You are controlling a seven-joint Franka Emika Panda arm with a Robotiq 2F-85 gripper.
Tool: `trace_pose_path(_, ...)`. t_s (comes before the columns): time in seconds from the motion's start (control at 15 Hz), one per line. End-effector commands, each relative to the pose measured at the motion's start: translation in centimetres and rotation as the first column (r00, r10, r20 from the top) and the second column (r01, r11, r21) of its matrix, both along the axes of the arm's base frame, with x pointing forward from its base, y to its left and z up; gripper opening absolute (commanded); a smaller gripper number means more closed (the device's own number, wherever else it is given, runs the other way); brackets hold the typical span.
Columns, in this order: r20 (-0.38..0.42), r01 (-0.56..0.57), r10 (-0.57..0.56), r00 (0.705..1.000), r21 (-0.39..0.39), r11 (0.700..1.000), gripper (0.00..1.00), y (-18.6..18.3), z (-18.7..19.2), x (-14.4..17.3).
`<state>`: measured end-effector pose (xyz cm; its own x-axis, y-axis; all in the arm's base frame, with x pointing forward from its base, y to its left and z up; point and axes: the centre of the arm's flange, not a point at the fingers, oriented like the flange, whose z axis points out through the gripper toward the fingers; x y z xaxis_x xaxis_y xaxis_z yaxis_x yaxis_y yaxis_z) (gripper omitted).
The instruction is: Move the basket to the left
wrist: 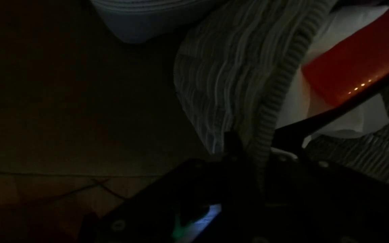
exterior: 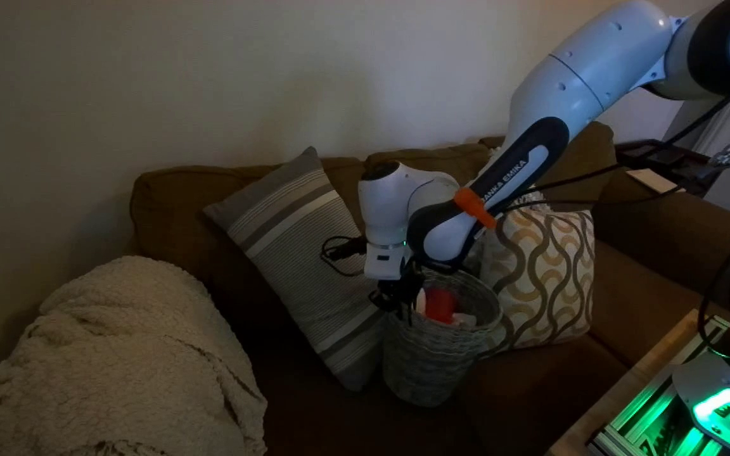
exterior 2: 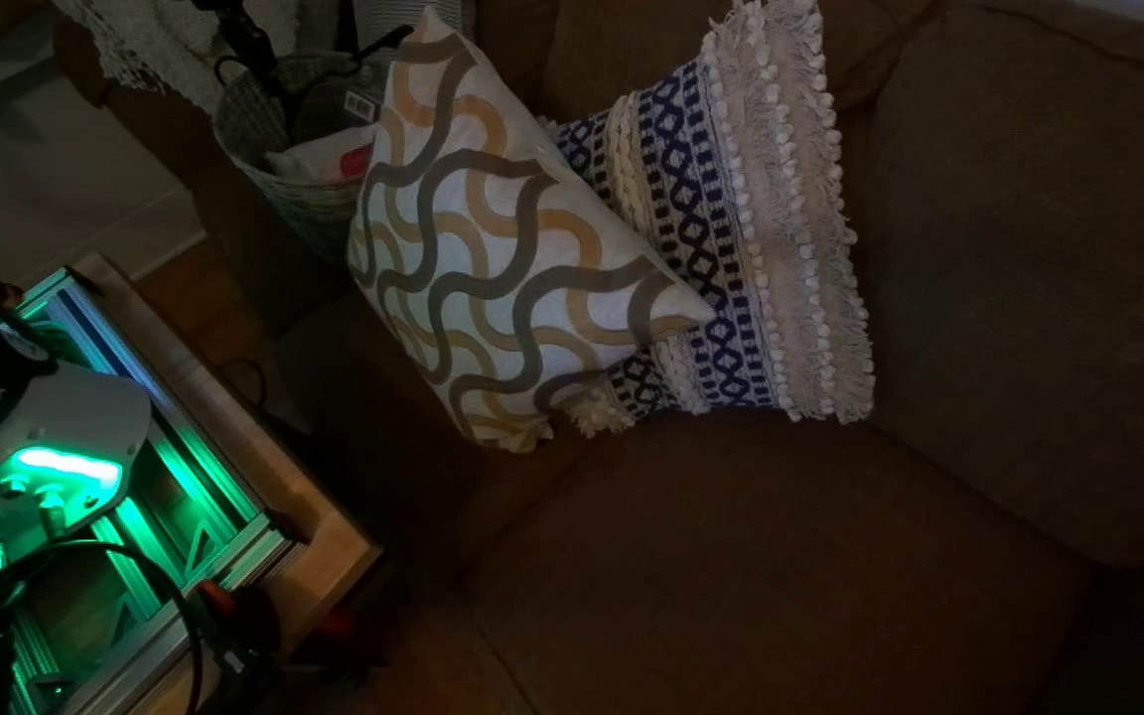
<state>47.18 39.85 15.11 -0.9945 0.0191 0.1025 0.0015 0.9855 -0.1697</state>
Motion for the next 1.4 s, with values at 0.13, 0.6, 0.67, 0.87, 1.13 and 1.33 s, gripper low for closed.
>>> trace_pose_path(0.13, 0.081, -0.02, 0.016, 0.997, 0.051, 0.998, 0.05, 9.5, 9.1, -6.4)
trace_pose_path(0.6, 0.358, -0.028, 0.054, 0.932, -0.078, 0.997, 0.04, 23.3, 11.5, -10.4)
trace_pose_path(0.67, 0.375, -0.041, 0.079, 0.924, -0.109, 0.993, 0.04, 24.6, 10.6, -10.2)
trace_pose_path(0.87, 0.369, -0.087, 0.107, 0.923, -0.071, 0.994, 0.03, 26.2, 7.7, -9.0)
trace_pose_path(1.13, 0.325, -0.064, 0.057, 0.944, 0.012, 0.998, 0.12, 24.2, 4.9, -9.3)
trace_pose_path(1.33, 0.311, -0.054, 0.047, 0.949, 0.014, 0.998, 0.03, 24.4, 3.2, -9.2)
